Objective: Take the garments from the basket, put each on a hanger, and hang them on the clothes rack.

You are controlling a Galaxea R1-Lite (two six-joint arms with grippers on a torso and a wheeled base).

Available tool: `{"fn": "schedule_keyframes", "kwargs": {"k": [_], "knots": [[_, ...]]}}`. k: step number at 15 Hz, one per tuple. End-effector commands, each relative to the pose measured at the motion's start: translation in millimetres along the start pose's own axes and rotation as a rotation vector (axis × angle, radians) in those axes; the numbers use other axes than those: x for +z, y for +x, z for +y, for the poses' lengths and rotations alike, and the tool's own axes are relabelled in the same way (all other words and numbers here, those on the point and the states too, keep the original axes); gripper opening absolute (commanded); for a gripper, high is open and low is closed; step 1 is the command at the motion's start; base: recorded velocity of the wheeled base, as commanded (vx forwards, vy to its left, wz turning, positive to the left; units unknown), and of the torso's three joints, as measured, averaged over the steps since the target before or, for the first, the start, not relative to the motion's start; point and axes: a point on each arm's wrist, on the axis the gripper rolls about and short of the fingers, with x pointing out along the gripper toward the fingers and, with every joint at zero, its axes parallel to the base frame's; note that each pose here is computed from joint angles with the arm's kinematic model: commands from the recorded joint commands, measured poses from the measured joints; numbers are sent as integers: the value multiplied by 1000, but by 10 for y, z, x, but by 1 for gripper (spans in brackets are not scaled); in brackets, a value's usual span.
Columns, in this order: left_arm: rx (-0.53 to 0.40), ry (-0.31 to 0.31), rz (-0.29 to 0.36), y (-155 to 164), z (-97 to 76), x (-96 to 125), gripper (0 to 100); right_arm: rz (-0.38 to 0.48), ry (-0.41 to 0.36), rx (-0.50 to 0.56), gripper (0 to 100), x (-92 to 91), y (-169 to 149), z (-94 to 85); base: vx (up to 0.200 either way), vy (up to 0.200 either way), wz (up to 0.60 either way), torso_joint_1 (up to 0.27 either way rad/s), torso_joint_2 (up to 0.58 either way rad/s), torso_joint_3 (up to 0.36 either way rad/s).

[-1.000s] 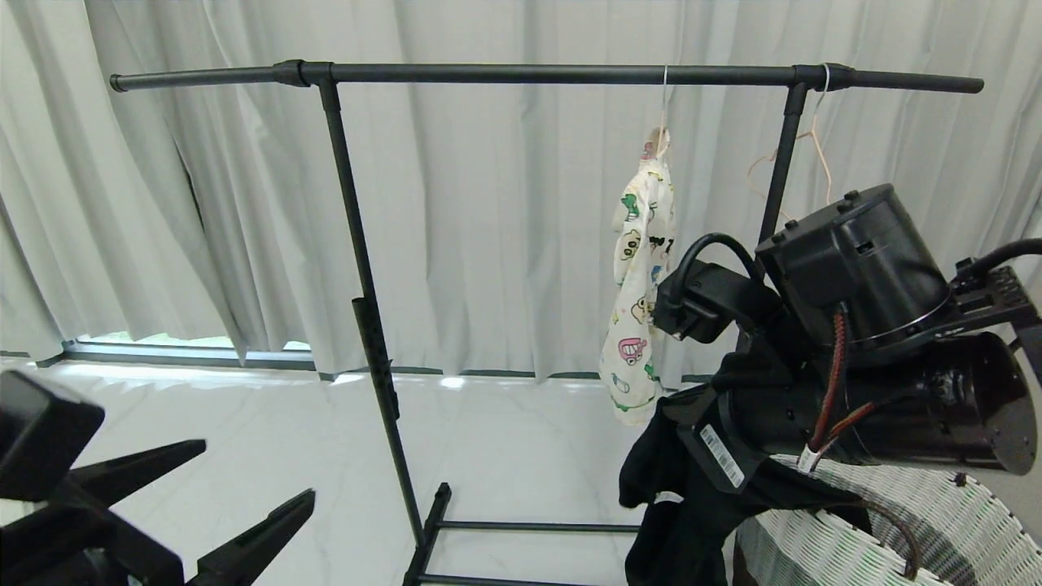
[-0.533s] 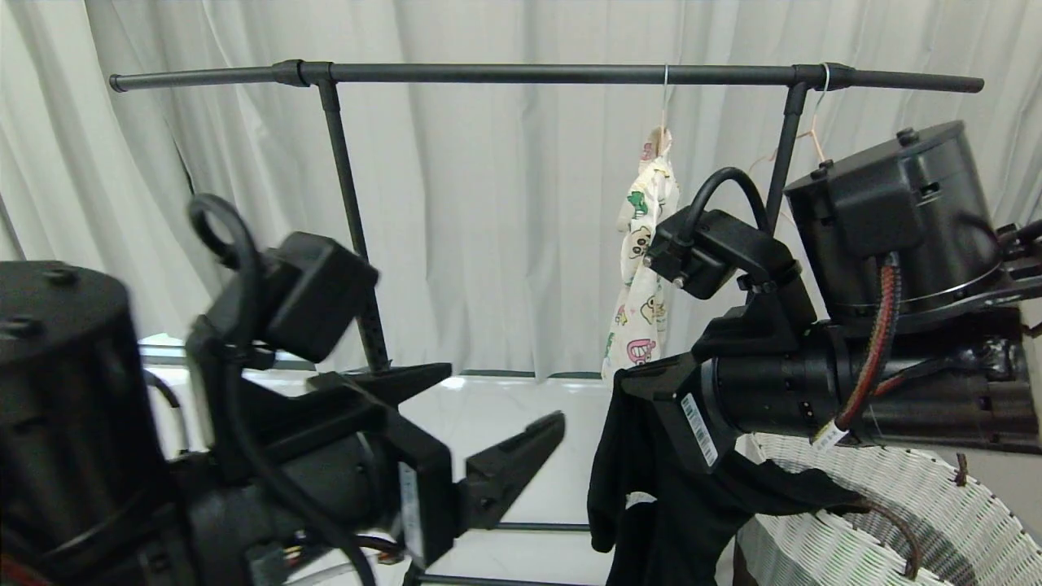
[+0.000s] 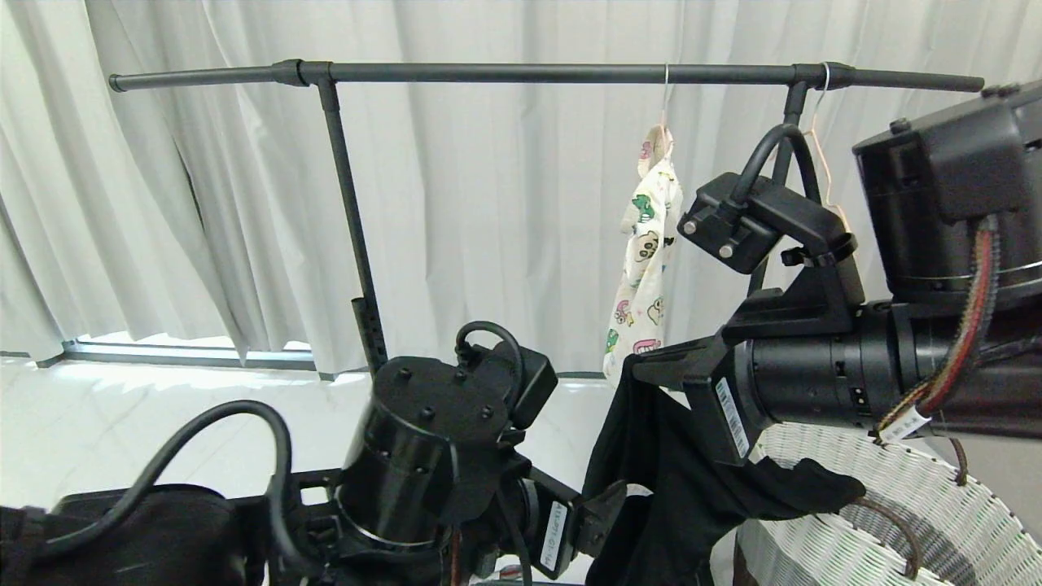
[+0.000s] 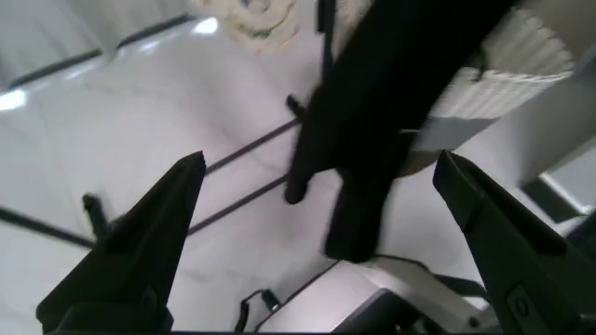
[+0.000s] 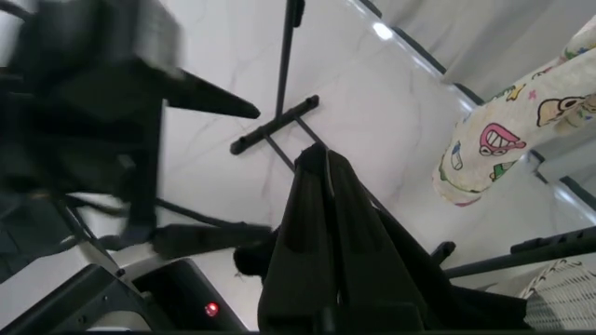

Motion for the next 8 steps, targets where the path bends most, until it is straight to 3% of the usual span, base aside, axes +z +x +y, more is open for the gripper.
{"fn": "schedule_keyframes", "kwargs": {"k": [1, 4, 5, 7, 8], "knots": [[37, -1, 65, 214, 59, -105, 100, -15, 2, 0, 0, 15, -55, -6, 0, 0, 0, 0, 0, 0], [69, 38, 193, 260, 48, -477, 100, -21, 4, -2, 0, 26, -69, -15, 0, 0, 0, 0, 0, 0], [60, 40, 198, 246, 1, -510, 100, -24, 5, -4, 0, 29, -80, -20, 0, 0, 0, 0, 0, 0], [8, 19, 130, 238, -151, -457, 100, -23, 5, -7, 0, 21, -87, -21, 0, 0, 0, 0, 0, 0], [0, 26, 133, 213, -178, -486, 100, -23, 6, -8, 0, 23, -77, -25, 0, 0, 0, 0, 0, 0]]}}
